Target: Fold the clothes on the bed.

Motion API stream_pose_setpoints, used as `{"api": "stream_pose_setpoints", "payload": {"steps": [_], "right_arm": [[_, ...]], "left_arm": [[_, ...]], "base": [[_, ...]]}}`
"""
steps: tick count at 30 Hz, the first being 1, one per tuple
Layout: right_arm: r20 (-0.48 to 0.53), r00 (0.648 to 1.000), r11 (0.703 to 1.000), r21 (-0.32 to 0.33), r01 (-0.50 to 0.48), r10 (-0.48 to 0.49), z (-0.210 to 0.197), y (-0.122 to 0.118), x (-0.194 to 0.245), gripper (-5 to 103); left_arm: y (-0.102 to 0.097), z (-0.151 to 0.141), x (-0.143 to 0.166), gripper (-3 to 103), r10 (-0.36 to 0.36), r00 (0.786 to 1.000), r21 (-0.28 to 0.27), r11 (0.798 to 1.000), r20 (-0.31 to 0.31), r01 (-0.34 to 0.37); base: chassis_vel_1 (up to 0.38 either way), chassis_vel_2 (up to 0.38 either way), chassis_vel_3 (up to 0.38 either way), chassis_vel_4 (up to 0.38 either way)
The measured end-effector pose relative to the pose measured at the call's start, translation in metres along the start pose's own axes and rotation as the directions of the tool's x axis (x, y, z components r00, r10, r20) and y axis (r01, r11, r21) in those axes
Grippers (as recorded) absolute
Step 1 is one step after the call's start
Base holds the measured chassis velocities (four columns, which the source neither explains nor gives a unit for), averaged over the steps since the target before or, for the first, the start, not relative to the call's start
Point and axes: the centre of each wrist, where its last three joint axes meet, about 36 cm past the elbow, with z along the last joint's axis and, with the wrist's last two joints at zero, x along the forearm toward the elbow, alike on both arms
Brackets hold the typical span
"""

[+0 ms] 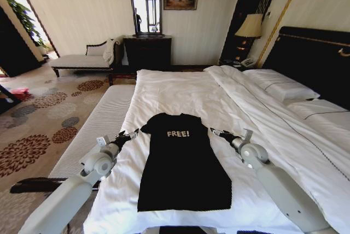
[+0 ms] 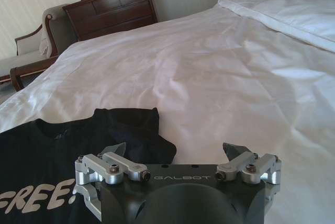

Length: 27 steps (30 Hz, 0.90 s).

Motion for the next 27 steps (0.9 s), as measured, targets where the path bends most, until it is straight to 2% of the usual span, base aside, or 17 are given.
{"api": "stream_pose_setpoints", "payload": {"steps": [3, 5, 9, 14, 19, 27], "right_arm": [[-0.001, 1.000, 1.000, -0.002, -0.011, 0.011, 0.002, -0.001, 0.004, 100], [-0.009, 1.000, 1.000, -0.007, -0.023, 0.023, 0.004, -0.003, 0.007, 100], [-0.015, 0.999, 0.999, -0.010, -0.032, 0.032, 0.005, -0.002, 0.009, 100], [-0.017, 0.999, 0.999, -0.009, -0.039, 0.039, 0.004, -0.001, 0.009, 100], [-0.026, 0.999, 0.999, -0.020, -0.048, 0.047, 0.009, -0.001, 0.007, 100], [-0.029, 0.998, 0.999, -0.020, -0.049, 0.048, 0.010, -0.001, 0.005, 100]], "left_arm": [[0.005, 0.000, -0.011, 100, -0.008, 1.000, 0.029, 1.000, -0.021, 0.009], [0.009, 0.001, -0.026, 100, 0.000, 0.999, 0.074, 0.997, -0.042, 0.003], [0.009, 0.004, -0.043, 100, 0.021, 0.998, 0.084, 0.996, -0.057, -0.016], [-0.003, 0.007, -0.068, 99, 0.054, 0.996, 0.103, 0.994, -0.076, -0.046], [-0.001, 0.011, -0.088, 99, 0.052, 0.995, 0.134, 0.990, -0.088, -0.040], [0.001, 0.022, -0.101, 99, 0.045, 0.994, 0.127, 0.991, -0.101, -0.032]], "base": [[0.000, 0.000, 0.000, 0.000], [0.000, 0.000, 0.000, 0.000], [0.000, 0.000, 0.000, 0.000], [0.000, 0.000, 0.000, 0.000], [0.000, 0.000, 0.000, 0.000], [0.000, 0.000, 0.000, 0.000]]}}
